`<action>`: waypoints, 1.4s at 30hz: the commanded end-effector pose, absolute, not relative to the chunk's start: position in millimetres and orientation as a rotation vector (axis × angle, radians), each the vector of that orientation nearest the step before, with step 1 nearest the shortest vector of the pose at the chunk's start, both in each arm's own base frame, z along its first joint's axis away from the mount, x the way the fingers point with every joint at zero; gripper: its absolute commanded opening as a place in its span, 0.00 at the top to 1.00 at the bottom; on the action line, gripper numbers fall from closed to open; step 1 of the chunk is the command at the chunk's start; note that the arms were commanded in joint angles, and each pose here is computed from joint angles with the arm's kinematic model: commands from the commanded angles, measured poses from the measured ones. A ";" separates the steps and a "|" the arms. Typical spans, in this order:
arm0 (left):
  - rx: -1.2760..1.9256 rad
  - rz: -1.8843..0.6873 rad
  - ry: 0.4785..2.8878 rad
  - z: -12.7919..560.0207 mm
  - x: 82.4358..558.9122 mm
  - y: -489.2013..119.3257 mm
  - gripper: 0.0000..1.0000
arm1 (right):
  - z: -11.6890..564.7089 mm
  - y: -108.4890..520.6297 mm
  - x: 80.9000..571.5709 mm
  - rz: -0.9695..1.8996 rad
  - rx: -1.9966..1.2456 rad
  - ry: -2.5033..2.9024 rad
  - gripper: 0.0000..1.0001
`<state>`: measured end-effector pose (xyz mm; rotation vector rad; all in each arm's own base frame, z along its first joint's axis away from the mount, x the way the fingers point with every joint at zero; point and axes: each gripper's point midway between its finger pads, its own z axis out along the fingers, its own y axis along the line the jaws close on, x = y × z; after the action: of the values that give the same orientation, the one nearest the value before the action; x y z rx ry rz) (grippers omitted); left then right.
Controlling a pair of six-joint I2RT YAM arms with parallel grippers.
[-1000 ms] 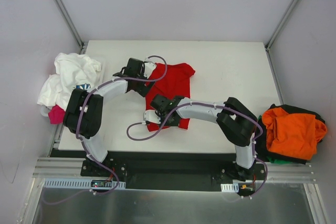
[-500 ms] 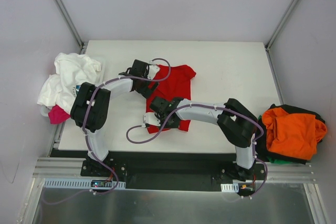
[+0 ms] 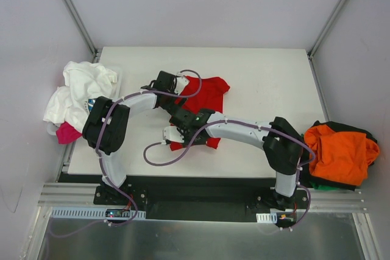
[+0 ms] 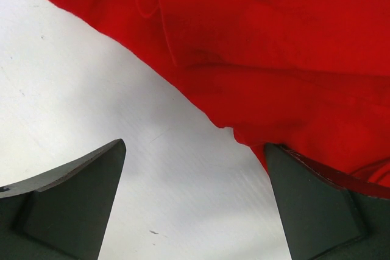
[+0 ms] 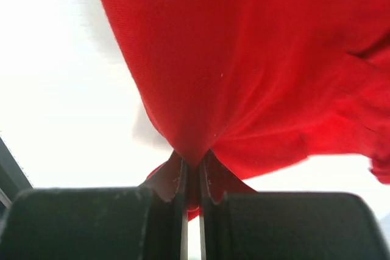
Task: Fold and stack the t-shirts
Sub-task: Grab one side of the 2/3 rectangular tshirt with right arm, then grab one side of the 2/3 rectangular tshirt with both arms
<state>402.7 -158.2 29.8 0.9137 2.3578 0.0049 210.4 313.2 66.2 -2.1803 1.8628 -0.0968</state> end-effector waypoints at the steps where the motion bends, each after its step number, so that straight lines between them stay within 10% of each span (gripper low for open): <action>1: 0.968 0.066 2.370 26.5 386.0 -150.4 0.01 | 118.9 311.7 217.7 -0.165 -2.094 1.819 0.99; 42: 0.939 0.217 2.233 81.0 374.3 -140.9 0.01 | 152.1 306.3 271.9 -0.429 -2.055 1.741 0.99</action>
<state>362.7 -143.1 42.1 0.9957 2.3130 0.1700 253.8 302.7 142.8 -2.0719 1.7667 -0.4080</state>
